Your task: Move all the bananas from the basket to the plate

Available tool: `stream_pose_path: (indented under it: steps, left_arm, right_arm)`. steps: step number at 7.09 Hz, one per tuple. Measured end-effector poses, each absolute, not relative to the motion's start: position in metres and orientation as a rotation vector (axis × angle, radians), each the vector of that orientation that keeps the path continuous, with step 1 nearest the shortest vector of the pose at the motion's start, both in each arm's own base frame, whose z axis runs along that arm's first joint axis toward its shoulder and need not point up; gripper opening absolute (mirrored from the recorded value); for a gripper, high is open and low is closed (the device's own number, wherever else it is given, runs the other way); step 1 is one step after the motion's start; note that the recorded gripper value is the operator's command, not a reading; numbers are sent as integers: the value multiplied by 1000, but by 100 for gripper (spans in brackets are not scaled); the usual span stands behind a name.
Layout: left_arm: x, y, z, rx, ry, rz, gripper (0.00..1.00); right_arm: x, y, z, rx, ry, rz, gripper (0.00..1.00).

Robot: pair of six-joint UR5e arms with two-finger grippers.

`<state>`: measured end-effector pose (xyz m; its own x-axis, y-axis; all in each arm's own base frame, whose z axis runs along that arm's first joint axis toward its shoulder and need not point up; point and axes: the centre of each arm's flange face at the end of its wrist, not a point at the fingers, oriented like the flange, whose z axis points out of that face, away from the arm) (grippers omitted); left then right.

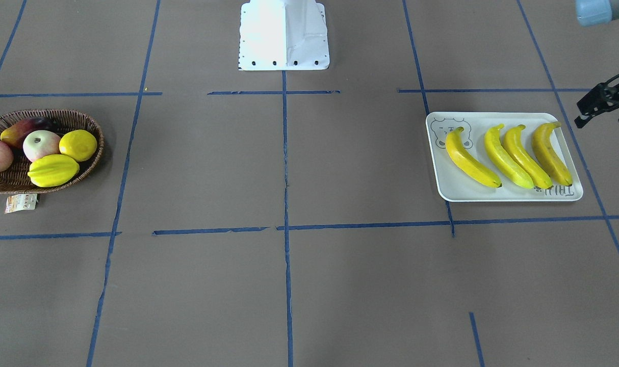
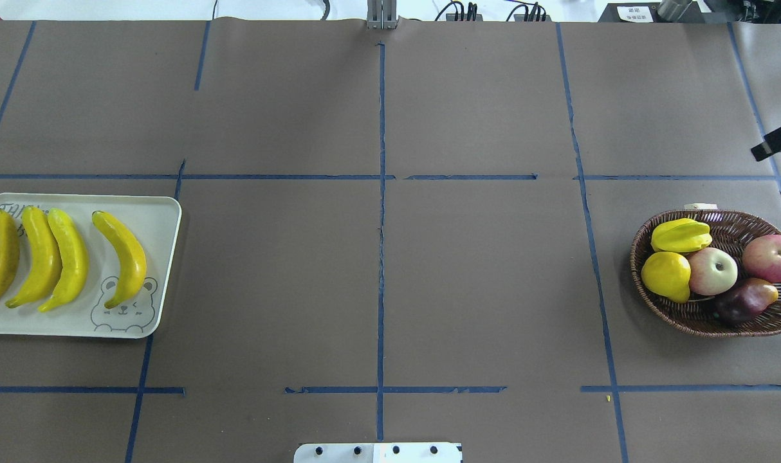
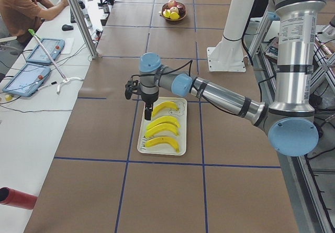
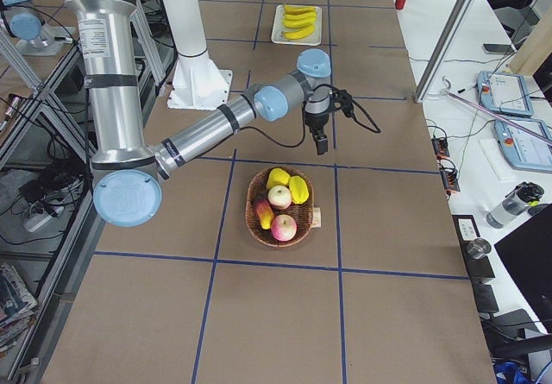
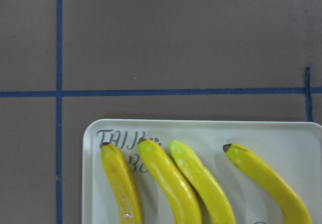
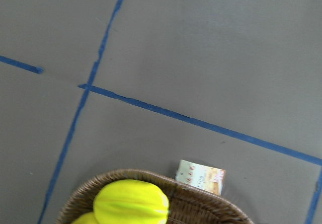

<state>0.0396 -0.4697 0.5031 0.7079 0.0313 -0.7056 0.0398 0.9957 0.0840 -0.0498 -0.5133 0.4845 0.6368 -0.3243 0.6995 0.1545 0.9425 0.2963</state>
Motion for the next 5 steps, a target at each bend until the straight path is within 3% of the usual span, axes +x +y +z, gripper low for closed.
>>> stream_pose_path:
  steps: [2,5]
  left_arm:
    - [-19,-452,565,77,844,21,100]
    - [-53,-417,638,10,859,-23,100]
  right_arm:
    - [10,-509,550,222,-837,-309,100]
    - [38,-500,591,189,-814,-273,100]
